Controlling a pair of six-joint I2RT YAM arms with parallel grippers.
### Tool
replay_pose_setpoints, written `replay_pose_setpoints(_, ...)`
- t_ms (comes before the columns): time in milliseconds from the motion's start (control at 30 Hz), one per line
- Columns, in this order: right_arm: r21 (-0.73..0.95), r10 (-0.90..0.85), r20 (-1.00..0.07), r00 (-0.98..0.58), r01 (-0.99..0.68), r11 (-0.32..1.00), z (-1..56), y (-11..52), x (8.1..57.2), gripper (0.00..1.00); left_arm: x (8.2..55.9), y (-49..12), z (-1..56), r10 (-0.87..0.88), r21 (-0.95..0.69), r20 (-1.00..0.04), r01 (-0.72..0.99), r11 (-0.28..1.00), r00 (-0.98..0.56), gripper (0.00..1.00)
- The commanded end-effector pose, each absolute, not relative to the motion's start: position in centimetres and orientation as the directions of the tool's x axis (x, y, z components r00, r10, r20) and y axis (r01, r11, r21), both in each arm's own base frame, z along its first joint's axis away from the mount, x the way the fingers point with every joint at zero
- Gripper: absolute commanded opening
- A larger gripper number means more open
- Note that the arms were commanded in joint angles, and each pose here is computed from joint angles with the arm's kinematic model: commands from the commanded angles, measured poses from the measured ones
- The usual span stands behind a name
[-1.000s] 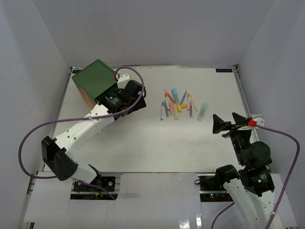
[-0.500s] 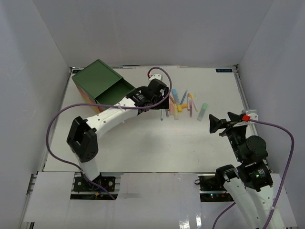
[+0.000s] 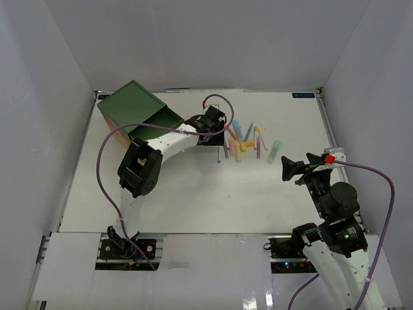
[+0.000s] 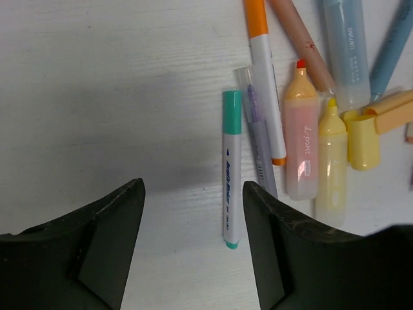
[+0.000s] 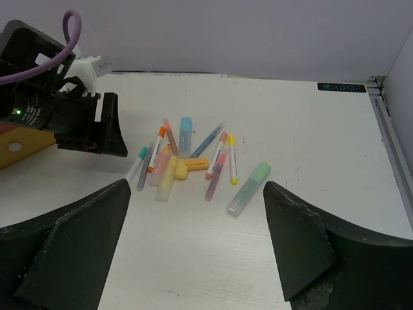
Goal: Sort the stationery into containers
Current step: Pick up the pen from the center of the board.
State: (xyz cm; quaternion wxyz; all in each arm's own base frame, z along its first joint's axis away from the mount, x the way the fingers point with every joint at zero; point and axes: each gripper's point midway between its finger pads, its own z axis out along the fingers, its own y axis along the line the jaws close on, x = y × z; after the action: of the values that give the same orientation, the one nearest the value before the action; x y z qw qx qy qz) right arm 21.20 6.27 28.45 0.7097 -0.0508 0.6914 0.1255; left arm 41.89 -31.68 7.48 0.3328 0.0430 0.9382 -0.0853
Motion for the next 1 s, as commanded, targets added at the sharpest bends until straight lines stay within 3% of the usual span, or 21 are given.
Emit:
replay_pose_setpoints(0,0.101,0.115,-0.992,0.048,-0.233,0.967,29.3,5.9,21.2,0.9,42.8,-33.1,9.2,0.006,-0.186,-0.657,0.17,0.968,-0.754,0.72)
replay_pose_setpoints(433,0.1,0.113,-0.993,0.042,-0.237,0.966,28.9,6.1,21.4,0.9,42.1,-34.5,9.3,-0.077,-0.267,-0.639,0.126,0.955,-0.766,0.66)
replay_pose_setpoints(800,0.105,0.118,-0.992,0.043,-0.24,0.965,28.7,6.1,21.3,0.9,42.5,-36.1,9.2,-0.133,-0.259,-0.668,0.061,0.964,-0.732,0.44)
replay_pose_setpoints(967,0.105,0.119,-0.992,0.044,-0.24,0.965,28.7,6.1,21.3,0.9,42.8,-36.7,8.5,-0.128,-0.254,-0.667,0.062,0.965,-0.734,0.41)
